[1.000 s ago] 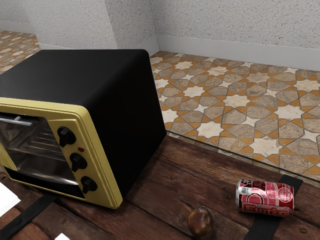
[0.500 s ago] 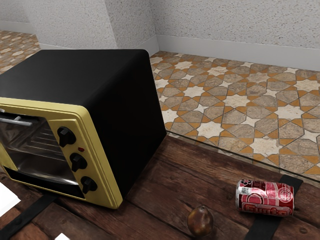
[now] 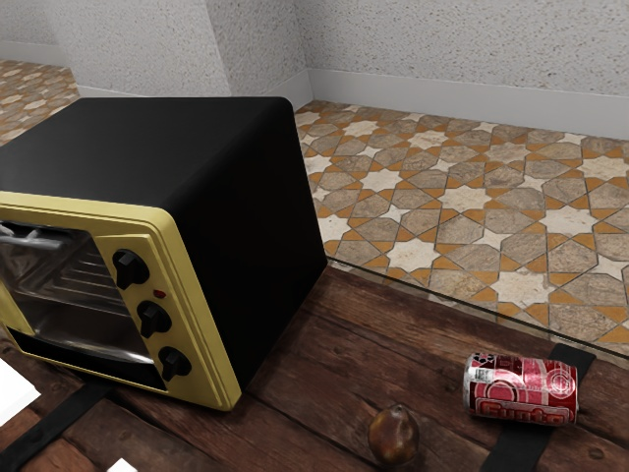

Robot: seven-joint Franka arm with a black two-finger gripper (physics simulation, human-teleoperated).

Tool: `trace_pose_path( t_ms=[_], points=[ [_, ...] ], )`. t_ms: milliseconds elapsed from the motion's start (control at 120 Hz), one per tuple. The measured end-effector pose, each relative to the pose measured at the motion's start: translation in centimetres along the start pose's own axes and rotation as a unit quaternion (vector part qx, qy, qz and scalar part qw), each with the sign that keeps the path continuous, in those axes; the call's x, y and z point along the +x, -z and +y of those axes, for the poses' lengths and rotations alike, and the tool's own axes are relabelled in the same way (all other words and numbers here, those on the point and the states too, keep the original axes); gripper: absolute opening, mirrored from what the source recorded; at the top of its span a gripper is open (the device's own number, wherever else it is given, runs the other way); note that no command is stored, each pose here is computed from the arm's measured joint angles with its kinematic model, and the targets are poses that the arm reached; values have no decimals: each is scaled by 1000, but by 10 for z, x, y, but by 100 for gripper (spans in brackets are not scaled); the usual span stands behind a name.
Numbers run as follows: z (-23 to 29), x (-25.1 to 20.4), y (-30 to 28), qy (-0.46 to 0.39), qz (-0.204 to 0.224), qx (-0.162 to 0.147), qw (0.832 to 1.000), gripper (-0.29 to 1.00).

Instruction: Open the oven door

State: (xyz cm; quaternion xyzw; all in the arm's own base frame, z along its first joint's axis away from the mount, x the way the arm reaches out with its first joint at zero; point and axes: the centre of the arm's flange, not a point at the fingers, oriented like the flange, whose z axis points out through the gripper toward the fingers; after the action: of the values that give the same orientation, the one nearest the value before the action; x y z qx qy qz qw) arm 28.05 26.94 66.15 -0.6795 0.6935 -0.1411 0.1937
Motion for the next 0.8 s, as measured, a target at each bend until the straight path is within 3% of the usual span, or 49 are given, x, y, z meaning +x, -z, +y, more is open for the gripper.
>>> trace_pose_path(
  t_ms=[100, 158, 183, 192, 242, 300, 350, 400, 433, 483, 542, 583, 633, 683, 800],
  points=[
    [35, 3, 0, 10, 11, -4, 1000, 76],
    [92, 11, 19, 32, 15, 11, 999, 60],
    [121, 16, 33, 44, 13, 22, 999, 43],
    [135, 17, 41, 52, 9, 28, 998, 40],
    [219, 25, 96, 117, -29, 58, 991, 48],
    [275, 47, 249, 186, -117, 134, 966, 55],
    [187, 61, 358, 172, -164, 176, 955, 59],
    [34, 96, 374, 88, -163, 177, 967, 62],
    [-55, 118, 341, 48, -127, 160, 978, 63],
    [-178, 191, 252, -22, -62, 91, 994, 65],
    [-248, 214, 138, -10, 29, -5, 1000, 66],
    [-266, 213, 86, 35, 63, -56, 996, 67],
    [-273, 218, 51, 89, 72, -99, 988, 68],
    [-275, 222, 35, 142, 65, -120, 980, 69],
    [-268, 233, -31, 249, 10, -190, 950, 69]
  ],
)
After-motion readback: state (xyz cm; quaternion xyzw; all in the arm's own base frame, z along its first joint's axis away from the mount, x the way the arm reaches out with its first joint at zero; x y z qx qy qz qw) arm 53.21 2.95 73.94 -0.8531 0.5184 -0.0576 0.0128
